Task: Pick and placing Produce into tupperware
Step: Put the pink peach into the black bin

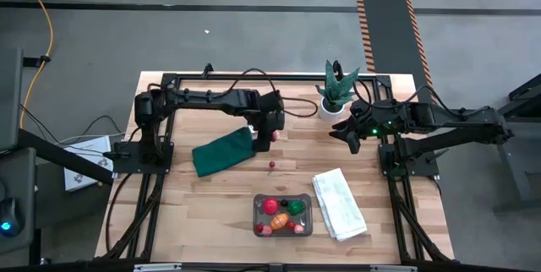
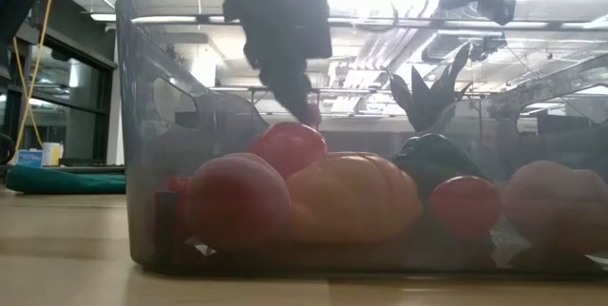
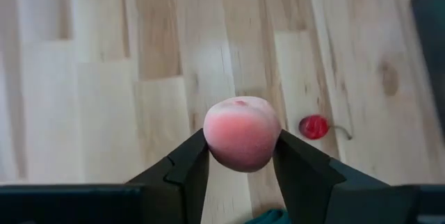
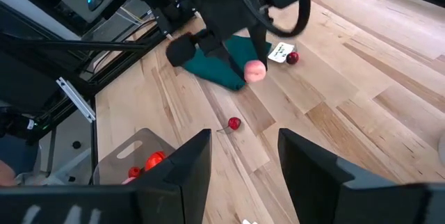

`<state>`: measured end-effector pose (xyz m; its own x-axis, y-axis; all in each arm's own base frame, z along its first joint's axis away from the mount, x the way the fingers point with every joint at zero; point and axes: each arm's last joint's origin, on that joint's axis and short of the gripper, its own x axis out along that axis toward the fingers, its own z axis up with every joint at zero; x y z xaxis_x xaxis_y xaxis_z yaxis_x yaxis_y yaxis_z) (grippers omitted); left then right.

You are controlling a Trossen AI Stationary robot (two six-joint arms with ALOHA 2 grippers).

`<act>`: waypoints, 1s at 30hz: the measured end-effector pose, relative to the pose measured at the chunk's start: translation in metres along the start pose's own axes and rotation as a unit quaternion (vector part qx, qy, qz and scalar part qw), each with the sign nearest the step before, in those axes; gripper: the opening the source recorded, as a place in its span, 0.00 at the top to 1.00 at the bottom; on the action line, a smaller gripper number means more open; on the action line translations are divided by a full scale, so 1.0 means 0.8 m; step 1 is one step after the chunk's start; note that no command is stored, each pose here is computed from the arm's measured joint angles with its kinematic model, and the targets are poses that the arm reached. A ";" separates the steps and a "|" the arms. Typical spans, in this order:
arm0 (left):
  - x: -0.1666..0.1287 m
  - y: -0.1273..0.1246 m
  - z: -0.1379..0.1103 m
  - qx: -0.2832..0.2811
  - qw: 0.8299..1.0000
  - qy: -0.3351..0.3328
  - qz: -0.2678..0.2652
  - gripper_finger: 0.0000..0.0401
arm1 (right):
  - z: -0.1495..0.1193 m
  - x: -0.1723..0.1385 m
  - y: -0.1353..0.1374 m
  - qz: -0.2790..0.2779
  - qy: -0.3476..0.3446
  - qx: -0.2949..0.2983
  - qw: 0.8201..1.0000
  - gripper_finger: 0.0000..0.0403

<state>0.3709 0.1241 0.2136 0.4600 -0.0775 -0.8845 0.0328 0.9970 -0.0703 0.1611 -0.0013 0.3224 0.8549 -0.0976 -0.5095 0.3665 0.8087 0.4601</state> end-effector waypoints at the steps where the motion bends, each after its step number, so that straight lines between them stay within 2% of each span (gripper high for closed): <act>1: -0.005 0.000 0.004 -0.001 1.000 -0.001 0.001 0.65 | 0.000 0.000 0.000 0.000 0.000 0.000 1.000 0.61; 13: -0.071 -0.003 0.044 -0.025 1.000 -0.004 0.001 0.64 | 0.000 0.000 0.000 0.000 0.000 -0.012 1.000 0.61; 19: -0.104 -0.010 0.056 -0.031 0.999 -0.004 -0.027 0.64 | 0.000 0.000 0.000 0.000 0.000 -0.013 1.000 0.61; 24: -0.129 -0.016 0.062 -0.035 0.998 -0.003 -0.052 0.64 | 0.000 0.000 0.000 0.000 0.000 -0.013 1.000 0.61; 30: -0.153 -0.024 0.058 -0.054 0.995 0.033 -0.073 0.64 | 0.000 0.000 0.000 0.000 0.000 -0.013 1.000 0.61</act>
<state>0.3549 0.1147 0.3444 0.3979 -0.2257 -0.8892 -0.0020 0.9690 -0.2469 0.1611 -0.0013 0.3224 0.8548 -0.0968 -0.5099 0.3563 0.8238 0.4409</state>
